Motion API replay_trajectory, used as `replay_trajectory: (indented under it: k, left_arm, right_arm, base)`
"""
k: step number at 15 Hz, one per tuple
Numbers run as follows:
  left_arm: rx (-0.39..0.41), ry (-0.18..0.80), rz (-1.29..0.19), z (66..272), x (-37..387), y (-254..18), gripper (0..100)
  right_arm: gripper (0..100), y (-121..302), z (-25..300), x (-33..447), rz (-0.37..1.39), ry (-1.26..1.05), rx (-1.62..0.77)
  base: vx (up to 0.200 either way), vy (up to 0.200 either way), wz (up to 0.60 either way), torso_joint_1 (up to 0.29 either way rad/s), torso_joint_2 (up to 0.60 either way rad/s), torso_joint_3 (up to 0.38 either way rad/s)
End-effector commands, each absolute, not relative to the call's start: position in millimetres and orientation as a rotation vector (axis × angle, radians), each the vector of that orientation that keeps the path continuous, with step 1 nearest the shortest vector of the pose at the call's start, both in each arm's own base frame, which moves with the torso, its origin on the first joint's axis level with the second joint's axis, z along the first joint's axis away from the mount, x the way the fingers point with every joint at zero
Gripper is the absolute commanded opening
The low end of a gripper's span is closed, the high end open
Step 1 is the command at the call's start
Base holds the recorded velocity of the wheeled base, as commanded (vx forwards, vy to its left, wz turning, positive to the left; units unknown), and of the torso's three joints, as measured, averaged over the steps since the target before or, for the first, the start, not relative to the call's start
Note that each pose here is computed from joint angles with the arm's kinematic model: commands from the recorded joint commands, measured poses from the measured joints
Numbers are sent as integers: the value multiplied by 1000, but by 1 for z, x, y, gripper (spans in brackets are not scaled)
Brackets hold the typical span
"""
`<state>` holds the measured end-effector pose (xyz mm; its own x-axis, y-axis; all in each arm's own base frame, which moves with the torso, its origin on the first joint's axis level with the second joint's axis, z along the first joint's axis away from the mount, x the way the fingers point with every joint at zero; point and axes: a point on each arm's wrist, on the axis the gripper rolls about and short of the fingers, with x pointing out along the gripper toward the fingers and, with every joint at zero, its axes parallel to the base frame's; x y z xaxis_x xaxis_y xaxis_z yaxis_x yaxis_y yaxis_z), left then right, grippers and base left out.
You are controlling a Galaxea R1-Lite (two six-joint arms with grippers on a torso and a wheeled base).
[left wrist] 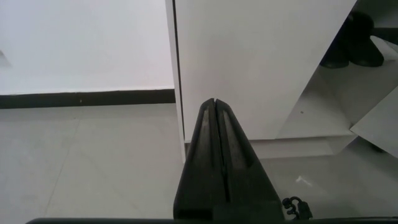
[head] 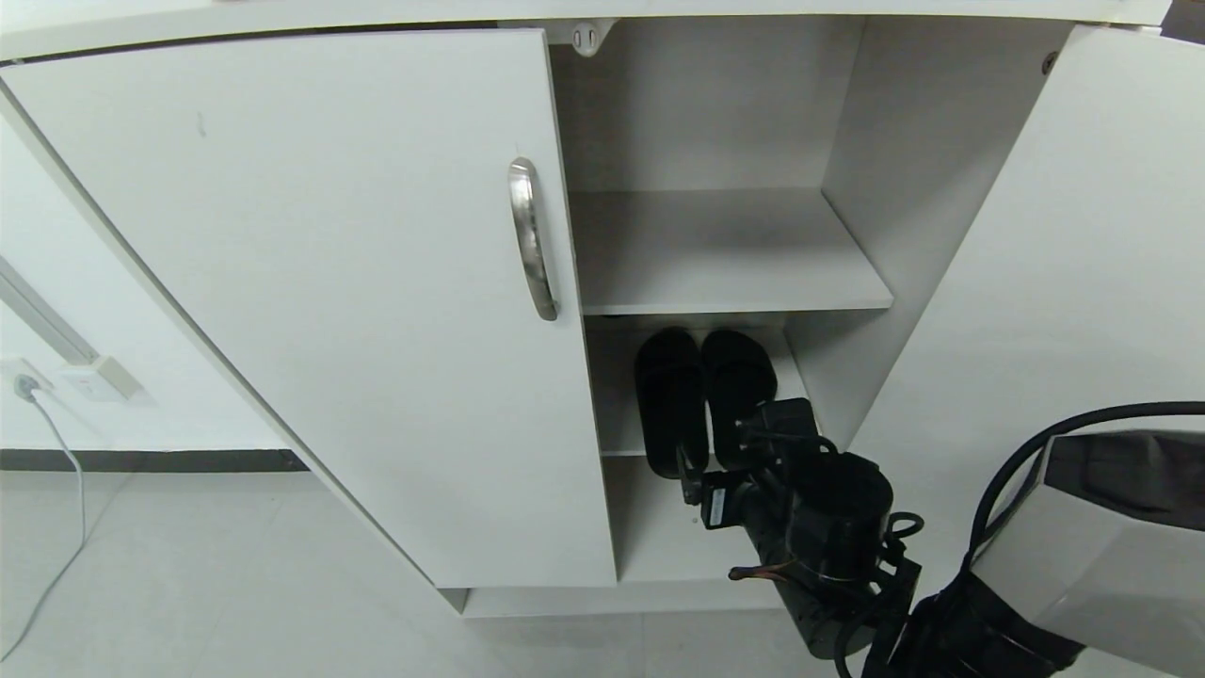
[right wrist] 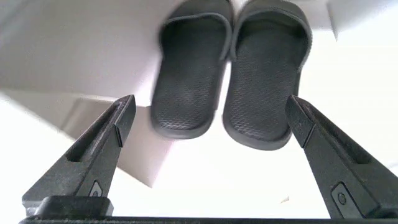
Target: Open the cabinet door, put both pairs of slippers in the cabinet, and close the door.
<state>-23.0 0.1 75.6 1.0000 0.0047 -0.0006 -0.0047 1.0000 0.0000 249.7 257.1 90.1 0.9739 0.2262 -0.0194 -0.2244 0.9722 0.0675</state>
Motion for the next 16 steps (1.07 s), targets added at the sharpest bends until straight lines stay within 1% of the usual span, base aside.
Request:
replay_trajectory:
  k: [1, 7, 16]
  left_arm:
    - [0, 5, 5, 75, -23, 0, 0]
    - [0, 2, 6, 76, -23, 0, 0]
    - [6, 3, 9, 75, -23, 0, 0]
  right_arm:
    - [100, 256, 95, 243, 240, 20, 62]
    - [100, 261, 92, 239, 254, 26, 41]
    - [100, 259, 91, 242, 246, 29, 38]
  base:
    - [-200, 0, 0, 2, 12, 2]
    - [-200, 0, 0, 6, 2, 0]
    - [0, 0, 0, 0, 0, 0]
